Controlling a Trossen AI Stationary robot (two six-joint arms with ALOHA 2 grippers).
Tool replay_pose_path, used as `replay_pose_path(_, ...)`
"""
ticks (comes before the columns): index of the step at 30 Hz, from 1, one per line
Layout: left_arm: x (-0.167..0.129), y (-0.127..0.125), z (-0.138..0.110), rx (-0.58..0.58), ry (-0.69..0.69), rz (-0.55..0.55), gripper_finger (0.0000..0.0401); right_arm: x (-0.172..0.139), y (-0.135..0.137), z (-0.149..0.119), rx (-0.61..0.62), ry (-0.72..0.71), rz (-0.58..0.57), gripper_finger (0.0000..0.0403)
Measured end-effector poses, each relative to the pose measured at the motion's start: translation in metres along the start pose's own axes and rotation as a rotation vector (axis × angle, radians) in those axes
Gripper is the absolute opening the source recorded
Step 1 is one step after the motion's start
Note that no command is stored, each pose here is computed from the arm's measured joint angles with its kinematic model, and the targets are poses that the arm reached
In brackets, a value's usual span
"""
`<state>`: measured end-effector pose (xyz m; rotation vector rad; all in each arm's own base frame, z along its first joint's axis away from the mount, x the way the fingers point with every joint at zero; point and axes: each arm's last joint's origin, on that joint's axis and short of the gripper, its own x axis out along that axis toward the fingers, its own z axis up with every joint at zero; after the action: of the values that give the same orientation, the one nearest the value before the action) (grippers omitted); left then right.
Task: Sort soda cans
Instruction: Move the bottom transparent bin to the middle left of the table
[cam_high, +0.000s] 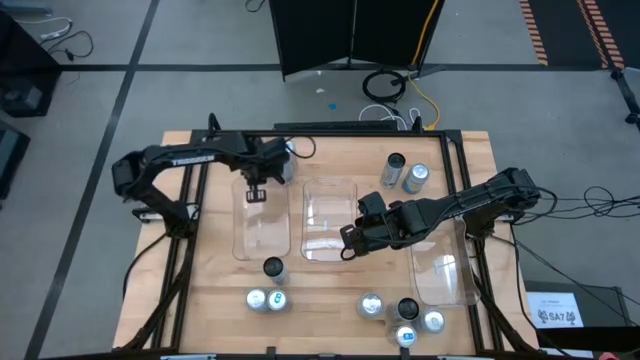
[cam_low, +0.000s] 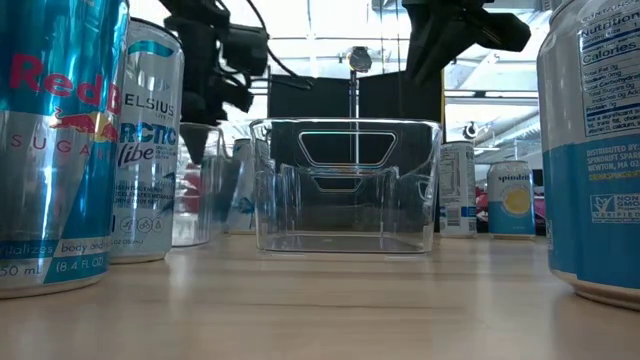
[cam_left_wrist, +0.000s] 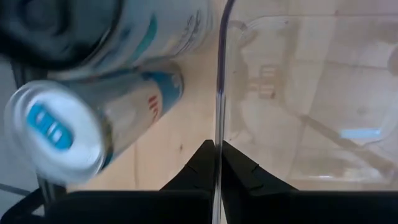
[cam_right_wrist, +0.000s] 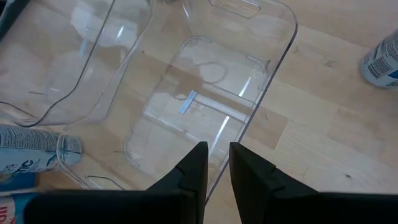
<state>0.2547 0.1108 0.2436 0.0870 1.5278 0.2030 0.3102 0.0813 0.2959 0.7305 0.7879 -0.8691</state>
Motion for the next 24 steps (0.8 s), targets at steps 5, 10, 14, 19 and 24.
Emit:
replay_pose_path(5,0.01,0.0,0.007,0.026,0.007,-0.037,0.0012,0.0,0.0,0.0,0.0,0.0,0.0,0.0059)
replay_pose_path(10,0.013,0.001,0.012,0.029,-0.019,-0.029,0.0019,0.0,0.0,0.0,0.0,0.0,0.0,0.0059)
replay_pose_path(14,0.013,0.001,0.014,0.051,-0.048,-0.023,0.0034,0.0,0.0,0.0,0.0,0.0,0.0,0.0059)
replay_pose_path(19,0.013,0.001,0.015,0.044,-0.055,-0.036,0.0037,0.0,0.0,0.0,0.0,0.0,0.0,0.0059)
replay_pose_path(24,0.013,0.001,0.015,0.043,-0.056,-0.039,0.0039,0.0,0.0,0.0,0.0,0.0,0.0,0.0059)
